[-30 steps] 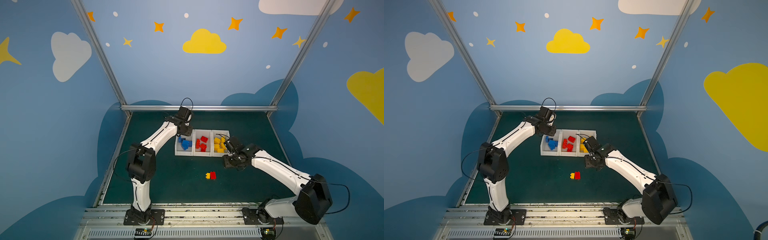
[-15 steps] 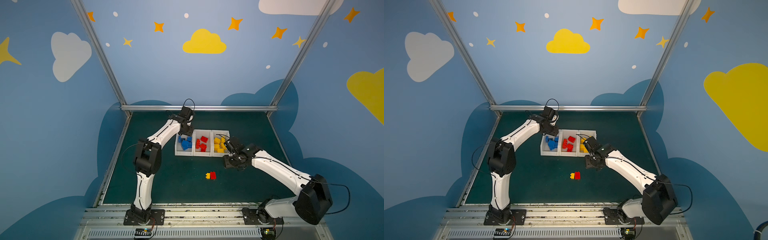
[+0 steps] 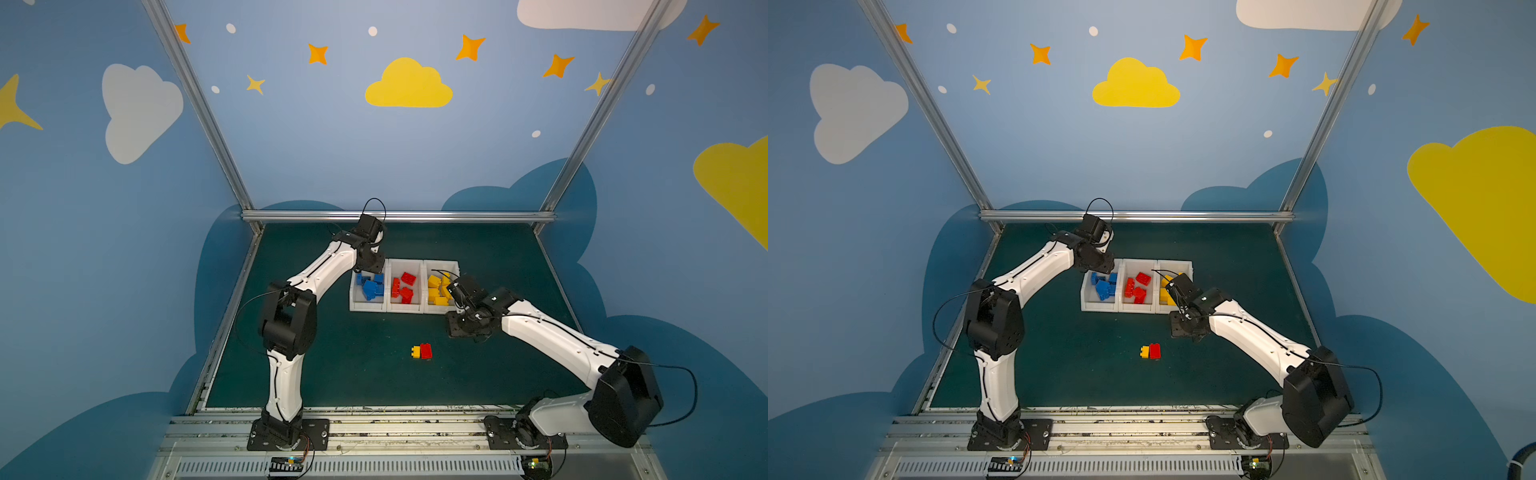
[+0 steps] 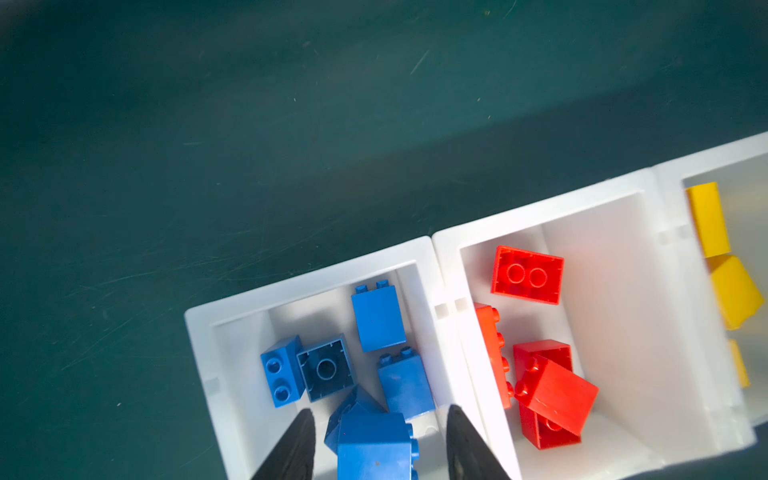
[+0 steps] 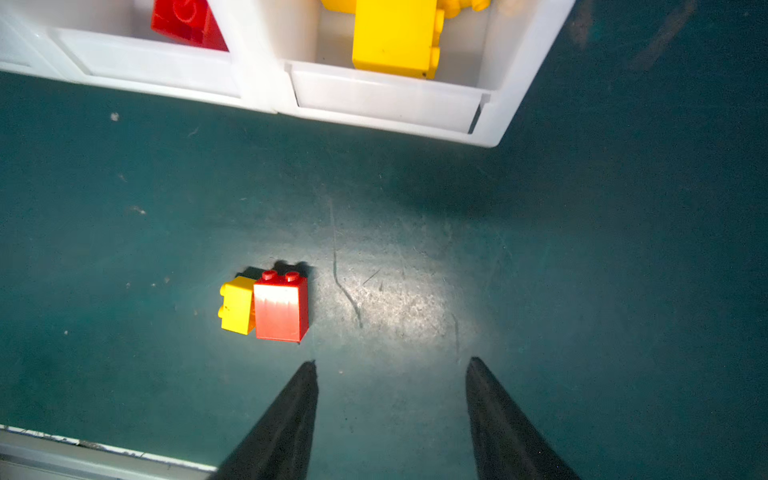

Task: Sort the legos into containers by color
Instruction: 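Lower the blue brick into the blue compartment with the left gripper, then lower the right gripper onto the loose red brick and close on it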

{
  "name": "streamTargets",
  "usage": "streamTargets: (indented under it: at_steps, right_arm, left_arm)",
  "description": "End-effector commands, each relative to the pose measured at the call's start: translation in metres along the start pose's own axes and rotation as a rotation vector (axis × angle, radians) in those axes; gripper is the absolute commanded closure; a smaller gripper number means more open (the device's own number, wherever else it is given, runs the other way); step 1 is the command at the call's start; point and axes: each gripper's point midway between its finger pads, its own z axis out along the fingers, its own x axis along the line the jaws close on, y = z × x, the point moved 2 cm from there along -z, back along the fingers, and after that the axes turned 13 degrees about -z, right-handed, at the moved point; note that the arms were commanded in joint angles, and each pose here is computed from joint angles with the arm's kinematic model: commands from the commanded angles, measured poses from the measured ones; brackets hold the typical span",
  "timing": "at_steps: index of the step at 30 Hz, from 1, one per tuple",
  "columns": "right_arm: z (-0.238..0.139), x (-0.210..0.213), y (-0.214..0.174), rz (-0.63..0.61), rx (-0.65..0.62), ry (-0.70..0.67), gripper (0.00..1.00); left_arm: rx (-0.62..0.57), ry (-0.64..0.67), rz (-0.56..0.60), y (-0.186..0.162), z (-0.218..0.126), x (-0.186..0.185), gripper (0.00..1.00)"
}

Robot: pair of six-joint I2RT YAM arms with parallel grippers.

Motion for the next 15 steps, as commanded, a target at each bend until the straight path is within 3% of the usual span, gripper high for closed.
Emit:
streamTargets:
  at_steps: [1, 15]
  right_arm:
    - [0.011, 0.004, -0.009, 0.011, 0.048, 0.014, 0.42]
    - [0.059, 0.056, -0.041, -0.115, 0.207, 0.040, 0.42]
  left_arm:
    - [-0.046, -0.036, -0.020, 0.008, -0.022, -0.003, 0.48]
    - [-0.121, -0.093, -0.093, -0.017, -0.067, 0.004, 0.47]
